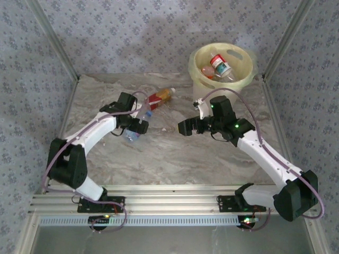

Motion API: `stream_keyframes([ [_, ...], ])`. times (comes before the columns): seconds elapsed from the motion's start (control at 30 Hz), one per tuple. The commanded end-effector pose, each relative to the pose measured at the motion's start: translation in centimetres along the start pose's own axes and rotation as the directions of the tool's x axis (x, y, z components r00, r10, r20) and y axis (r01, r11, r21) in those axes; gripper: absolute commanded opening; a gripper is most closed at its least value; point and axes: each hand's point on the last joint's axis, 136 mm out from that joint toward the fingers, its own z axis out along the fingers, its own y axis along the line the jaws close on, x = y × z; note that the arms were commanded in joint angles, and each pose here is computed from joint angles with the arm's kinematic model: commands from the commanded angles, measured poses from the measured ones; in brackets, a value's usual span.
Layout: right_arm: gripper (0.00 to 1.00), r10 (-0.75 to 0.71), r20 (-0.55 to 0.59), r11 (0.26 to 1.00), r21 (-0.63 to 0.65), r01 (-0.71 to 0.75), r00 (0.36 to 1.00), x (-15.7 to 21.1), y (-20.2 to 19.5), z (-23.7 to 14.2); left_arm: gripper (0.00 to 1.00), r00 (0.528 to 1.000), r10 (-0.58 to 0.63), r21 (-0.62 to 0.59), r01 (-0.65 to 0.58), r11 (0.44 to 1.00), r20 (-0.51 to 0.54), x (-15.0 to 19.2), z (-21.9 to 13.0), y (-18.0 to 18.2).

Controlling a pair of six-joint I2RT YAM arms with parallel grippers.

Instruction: Put the plastic bottles in the bin

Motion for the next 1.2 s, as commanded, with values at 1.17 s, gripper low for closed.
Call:
stream_keyframes([
  [1.17,0.98,0.147,-0.022,0.987,0.068,-0.145,0.989,1.1,-3.7,3.8,0.66,0.985,-0.008,0.029,0.013,0.999,-0.175,2.2,4.1,-1.3],
])
